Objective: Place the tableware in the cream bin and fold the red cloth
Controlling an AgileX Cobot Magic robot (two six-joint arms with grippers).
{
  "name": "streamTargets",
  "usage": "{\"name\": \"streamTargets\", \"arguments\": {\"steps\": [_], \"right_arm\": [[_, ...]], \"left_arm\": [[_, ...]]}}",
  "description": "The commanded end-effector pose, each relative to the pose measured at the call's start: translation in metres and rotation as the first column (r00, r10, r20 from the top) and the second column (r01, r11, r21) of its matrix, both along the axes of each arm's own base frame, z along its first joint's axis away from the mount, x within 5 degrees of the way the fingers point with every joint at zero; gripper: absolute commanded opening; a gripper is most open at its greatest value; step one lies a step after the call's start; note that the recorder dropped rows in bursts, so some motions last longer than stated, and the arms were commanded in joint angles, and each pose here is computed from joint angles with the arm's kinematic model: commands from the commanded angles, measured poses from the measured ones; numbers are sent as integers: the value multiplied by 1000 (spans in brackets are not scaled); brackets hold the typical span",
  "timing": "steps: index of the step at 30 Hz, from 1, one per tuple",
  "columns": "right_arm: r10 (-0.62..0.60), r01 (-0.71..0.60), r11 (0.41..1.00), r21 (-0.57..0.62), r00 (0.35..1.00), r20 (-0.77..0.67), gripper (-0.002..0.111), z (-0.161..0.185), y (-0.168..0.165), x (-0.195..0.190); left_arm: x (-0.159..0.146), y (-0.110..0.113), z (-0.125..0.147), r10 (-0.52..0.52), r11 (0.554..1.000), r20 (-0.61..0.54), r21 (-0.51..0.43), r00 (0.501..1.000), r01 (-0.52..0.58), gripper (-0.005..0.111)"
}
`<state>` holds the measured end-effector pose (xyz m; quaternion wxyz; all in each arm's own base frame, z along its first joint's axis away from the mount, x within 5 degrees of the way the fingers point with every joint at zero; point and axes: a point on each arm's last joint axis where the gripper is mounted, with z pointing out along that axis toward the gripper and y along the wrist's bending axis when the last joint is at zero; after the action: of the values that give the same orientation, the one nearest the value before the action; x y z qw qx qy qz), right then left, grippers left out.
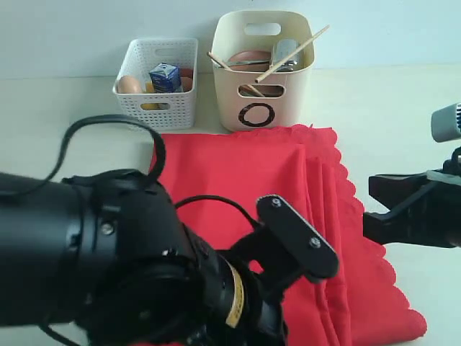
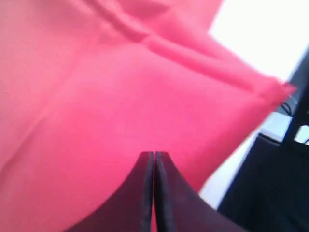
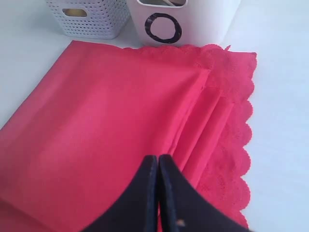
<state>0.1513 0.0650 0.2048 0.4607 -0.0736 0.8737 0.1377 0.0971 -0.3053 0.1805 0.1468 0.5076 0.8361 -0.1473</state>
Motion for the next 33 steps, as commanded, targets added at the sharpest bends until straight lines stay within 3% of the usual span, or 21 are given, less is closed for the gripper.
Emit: {"name": "streamTargets", "arguments": {"steps": [1,6,8,11,15,20,25,33], "right_arm": [[-13,13,1000,-18,1000,22,0,0,-2,0],[-8,8,999,-33,1000,-17,0,-6,-1,2],[10,-13,999,-42,998,-69,0,-12,4,8],[138,-149,988,-33,967,-214,0,-21,26,24],[278,-280,959,48,885,-373,0,-30,62,57],[397,-415,908,60,805,-442,0,-50,115,88],[353,-428,904,-7,755,-552,0,-88,129,106],[124,-387,900,-201,670,-732,0,-110,87,104]], "left_arm": [[-18,7,35,-53,992,47,-114,997,58,3],[-26,50,63,-33,974,116,-217,993,58,3],[-25,75,70,25,962,153,-272,988,18,3],[-24,115,87,152,912,209,-407,966,-55,3],[-25,163,102,321,804,230,-579,919,-136,3],[-32,211,104,471,648,196,-738,860,-187,3],[-41,235,96,521,545,139,-814,842,-203,3],[-45,238,87,498,528,127,-829,858,-184,3]]}}
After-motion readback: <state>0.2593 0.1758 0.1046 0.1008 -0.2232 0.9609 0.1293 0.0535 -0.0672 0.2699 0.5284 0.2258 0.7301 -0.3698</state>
